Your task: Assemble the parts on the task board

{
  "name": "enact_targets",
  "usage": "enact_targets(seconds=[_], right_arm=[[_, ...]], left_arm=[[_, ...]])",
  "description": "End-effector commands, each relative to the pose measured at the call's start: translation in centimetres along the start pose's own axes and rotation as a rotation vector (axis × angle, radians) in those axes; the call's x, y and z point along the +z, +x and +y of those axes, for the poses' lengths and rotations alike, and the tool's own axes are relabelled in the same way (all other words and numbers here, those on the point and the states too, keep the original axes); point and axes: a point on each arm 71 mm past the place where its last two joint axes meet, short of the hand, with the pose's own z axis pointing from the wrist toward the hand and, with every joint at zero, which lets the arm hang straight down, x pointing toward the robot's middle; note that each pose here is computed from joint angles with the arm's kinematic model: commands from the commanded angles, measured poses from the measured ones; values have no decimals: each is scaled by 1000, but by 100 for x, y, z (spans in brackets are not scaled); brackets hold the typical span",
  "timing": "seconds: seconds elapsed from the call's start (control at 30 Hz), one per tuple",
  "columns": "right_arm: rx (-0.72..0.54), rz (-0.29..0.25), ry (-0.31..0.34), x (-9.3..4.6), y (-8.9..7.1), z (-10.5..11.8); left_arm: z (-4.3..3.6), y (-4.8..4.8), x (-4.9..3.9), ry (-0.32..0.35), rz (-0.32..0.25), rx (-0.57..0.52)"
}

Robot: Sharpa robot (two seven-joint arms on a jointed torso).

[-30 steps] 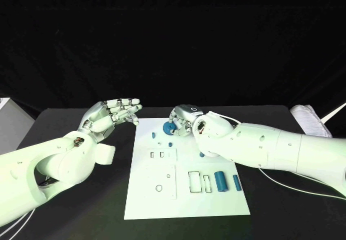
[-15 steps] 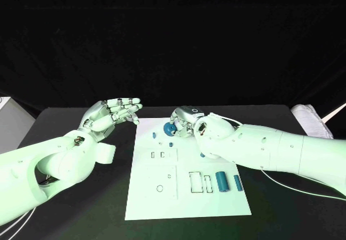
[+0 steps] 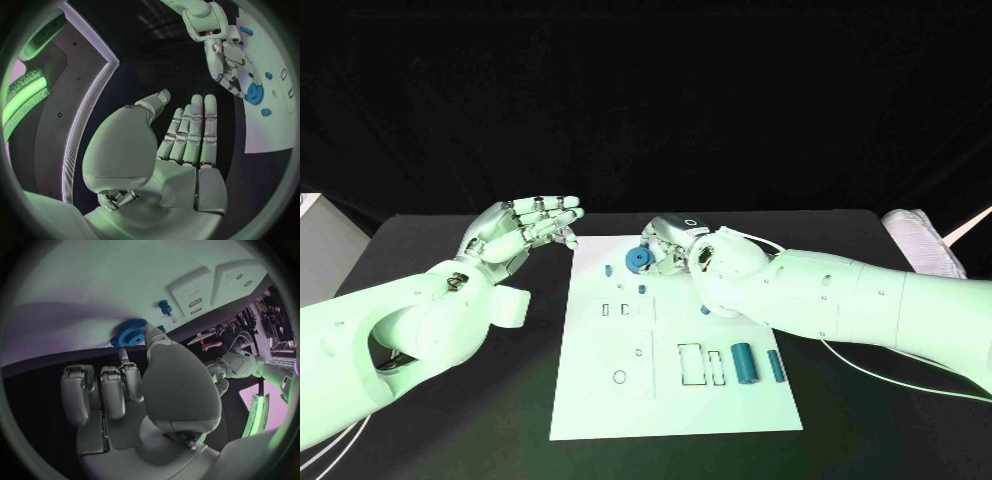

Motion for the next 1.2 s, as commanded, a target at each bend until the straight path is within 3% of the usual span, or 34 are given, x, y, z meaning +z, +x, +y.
enact_targets(seconds=[0.03,0.6,1.2], right_arm=[[11,32,-11,-1,22,10],[59,23,-21,-36,5,-23],[41,94,18,-22,57,-80]], left_arm=[[-13,17,3,6,13,-8],[-3,5,15,5,9,-5],[-1,-1,17,4,-2,0]])
